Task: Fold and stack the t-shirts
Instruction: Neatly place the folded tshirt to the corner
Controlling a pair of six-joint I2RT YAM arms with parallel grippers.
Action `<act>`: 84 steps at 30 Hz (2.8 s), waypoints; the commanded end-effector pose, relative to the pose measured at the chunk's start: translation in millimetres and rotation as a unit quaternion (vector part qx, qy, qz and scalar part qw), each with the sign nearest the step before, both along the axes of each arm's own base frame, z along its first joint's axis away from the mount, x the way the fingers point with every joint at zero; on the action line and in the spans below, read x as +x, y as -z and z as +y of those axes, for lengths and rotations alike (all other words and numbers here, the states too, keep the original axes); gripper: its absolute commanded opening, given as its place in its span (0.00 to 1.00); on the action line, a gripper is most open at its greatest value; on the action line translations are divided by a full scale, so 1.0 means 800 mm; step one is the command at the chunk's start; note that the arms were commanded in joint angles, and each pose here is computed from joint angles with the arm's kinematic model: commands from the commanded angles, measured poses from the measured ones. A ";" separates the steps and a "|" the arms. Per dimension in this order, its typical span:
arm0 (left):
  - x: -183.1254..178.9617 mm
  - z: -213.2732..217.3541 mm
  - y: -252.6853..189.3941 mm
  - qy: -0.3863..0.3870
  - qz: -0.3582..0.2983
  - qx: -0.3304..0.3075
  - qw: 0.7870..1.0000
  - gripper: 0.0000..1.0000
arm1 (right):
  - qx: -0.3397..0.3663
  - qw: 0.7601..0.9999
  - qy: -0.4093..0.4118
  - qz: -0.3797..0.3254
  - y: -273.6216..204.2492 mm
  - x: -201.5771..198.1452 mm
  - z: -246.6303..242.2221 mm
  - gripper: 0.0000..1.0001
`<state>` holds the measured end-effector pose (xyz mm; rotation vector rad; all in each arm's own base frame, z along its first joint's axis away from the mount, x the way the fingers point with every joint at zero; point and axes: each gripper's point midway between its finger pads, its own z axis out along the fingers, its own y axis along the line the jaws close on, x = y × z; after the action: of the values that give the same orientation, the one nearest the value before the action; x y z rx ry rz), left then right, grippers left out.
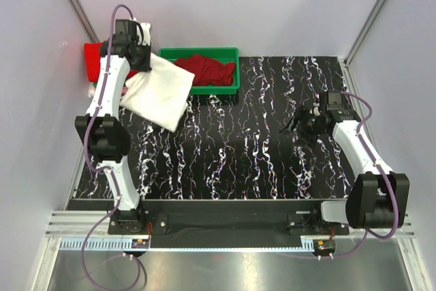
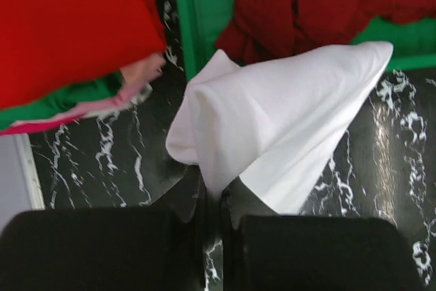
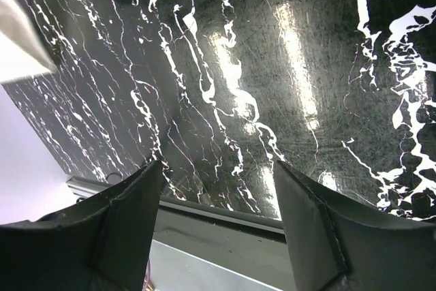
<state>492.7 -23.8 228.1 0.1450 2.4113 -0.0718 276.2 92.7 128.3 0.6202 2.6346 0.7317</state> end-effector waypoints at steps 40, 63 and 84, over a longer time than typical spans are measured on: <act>0.162 0.223 -0.205 -0.121 -0.370 -0.155 0.908 0.00 | -0.004 0.998 -0.013 0.060 0.049 0.026 0.001 0.71; 0.160 0.335 -0.166 -0.228 -0.374 -0.109 0.892 0.00 | 0.000 0.997 -0.014 0.075 0.061 0.030 0.003 0.71; 0.218 0.350 -0.043 -0.238 -0.351 -0.116 0.898 0.99 | 0.006 0.996 -0.014 0.088 0.074 0.031 0.006 0.70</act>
<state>672.6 233.7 209.5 -0.4653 1.7744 -0.1002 286.2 93.9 59.2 0.7347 2.8575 0.7044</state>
